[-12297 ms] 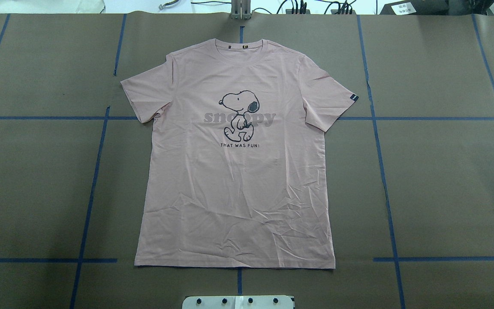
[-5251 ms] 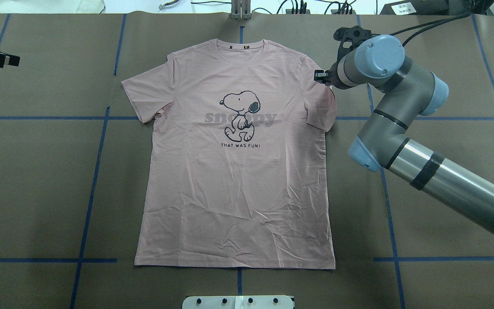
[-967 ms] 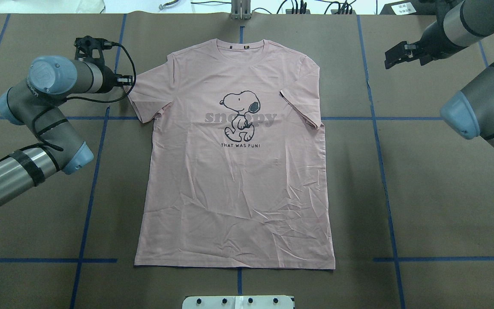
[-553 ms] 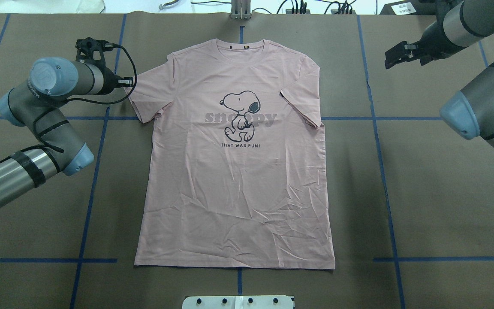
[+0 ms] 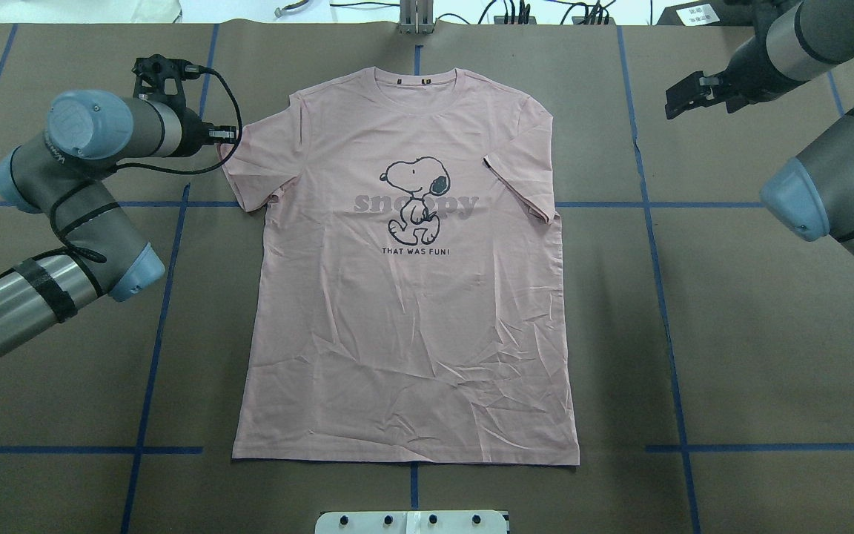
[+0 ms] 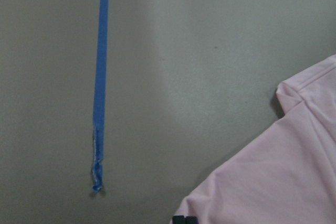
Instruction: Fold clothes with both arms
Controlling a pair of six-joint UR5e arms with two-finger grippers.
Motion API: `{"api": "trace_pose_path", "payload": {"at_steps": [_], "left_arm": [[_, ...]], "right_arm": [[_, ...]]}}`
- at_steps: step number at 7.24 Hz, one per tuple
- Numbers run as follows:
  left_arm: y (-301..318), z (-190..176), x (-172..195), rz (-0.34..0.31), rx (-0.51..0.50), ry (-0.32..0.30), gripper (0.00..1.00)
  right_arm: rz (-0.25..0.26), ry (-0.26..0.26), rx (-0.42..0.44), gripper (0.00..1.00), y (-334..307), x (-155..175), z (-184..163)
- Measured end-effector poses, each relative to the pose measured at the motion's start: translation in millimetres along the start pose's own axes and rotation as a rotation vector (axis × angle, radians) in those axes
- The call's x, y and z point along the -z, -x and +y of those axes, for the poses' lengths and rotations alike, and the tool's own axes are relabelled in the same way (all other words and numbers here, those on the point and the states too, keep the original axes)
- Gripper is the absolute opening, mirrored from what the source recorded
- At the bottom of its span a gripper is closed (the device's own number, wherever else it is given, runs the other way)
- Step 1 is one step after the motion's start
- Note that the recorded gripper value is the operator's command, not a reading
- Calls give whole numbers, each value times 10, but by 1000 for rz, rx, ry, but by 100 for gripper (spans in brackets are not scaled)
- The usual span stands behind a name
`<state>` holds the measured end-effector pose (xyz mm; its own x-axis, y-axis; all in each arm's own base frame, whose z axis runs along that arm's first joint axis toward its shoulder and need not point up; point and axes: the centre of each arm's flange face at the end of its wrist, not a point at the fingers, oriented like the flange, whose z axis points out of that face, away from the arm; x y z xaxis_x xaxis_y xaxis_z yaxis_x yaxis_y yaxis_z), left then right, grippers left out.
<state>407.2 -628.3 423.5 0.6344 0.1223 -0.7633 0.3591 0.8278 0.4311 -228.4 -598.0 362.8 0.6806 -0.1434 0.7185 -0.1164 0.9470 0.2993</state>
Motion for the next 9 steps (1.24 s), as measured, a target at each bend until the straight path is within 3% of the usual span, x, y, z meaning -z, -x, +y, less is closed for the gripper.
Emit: {"api": "trace_pose_path", "payload": {"at_steps": [4, 7, 9], "left_arm": [[6, 93, 483, 10, 7, -4, 0], [-524, 19, 774, -58, 50, 66, 0], [-1066, -19, 638, -109, 123, 119, 0]], "right_arm": [[-1, -2, 0, 100, 13, 3, -3], [-1, -4, 1, 100, 23, 8, -1], [2, -3, 1, 100, 21, -4, 1]]}}
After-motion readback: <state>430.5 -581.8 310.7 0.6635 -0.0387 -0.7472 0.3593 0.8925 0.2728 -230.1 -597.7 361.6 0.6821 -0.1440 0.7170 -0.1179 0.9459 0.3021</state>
